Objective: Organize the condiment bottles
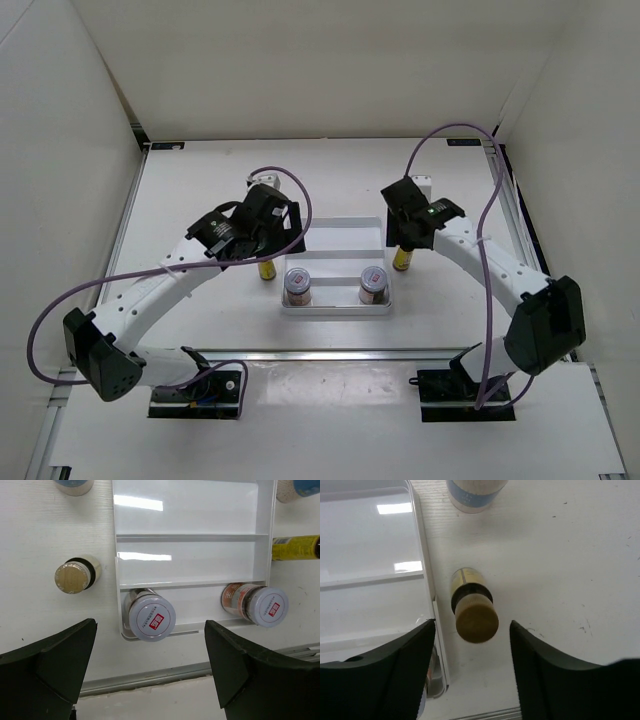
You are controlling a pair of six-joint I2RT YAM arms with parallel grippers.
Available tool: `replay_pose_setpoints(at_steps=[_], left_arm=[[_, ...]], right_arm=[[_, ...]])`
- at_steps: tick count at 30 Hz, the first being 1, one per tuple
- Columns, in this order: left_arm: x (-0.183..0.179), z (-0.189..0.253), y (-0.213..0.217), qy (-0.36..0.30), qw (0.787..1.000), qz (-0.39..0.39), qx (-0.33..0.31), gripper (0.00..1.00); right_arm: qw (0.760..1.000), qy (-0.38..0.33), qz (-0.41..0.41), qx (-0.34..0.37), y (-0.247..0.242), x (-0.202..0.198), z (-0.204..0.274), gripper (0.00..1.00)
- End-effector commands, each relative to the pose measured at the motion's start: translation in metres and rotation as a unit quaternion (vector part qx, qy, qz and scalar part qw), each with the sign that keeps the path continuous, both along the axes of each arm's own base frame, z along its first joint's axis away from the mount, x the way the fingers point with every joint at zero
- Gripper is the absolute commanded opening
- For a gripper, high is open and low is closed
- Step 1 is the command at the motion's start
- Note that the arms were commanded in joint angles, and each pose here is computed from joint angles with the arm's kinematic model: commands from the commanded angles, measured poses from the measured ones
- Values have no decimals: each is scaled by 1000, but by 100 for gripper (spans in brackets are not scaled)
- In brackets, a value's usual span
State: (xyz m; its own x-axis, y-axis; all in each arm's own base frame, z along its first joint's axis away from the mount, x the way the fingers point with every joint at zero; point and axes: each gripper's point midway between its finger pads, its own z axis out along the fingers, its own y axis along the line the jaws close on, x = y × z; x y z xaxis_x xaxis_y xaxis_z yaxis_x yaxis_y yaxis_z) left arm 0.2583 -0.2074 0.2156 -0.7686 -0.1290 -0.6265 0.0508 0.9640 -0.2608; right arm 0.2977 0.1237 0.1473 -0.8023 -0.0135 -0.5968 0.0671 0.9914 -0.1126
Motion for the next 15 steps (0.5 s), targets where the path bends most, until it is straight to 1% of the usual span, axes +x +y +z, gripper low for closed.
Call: replay_pose_setpoints(at_steps=[1,2,4,5,7,8,10,11,12,15], left_arm=[[5,9,11,-14,1000,11,5,100],[4,11,12,-18,1000,7,5,100],[8,11,19,-18,1000,19,5,100],[8,11,19,-19,1000,16,8,100],[12,11,24,-19,999,25,9,100],[12,11,25,-20,999,21,12,100],[13,10,29,-17,999,27,15,100],[11,9,35,-15,999,33,17,100],[11,9,35,-15,999,33,17,100],[12,17,43,-30,998,42,19,100]], right_arm=[[1000,-4,0,16,3,16,-8,62],[1000,3,-2,19,2,17,-11,56],[1000,10,-8,25,0,20,-14,49],[1000,14,-13,22,-3,22,-17,39],[1000,10,-13,25,-2,23,-14,25],[1000,7,-13,26,-1,25,-8,15],[1000,14,-13,22,-3,22,-3,4],[1000,-4,-7,30,-2,24,21,0],[1000,2,-3,23,-4,22,20,0],[998,-37,31,37,8,17,57,0]])
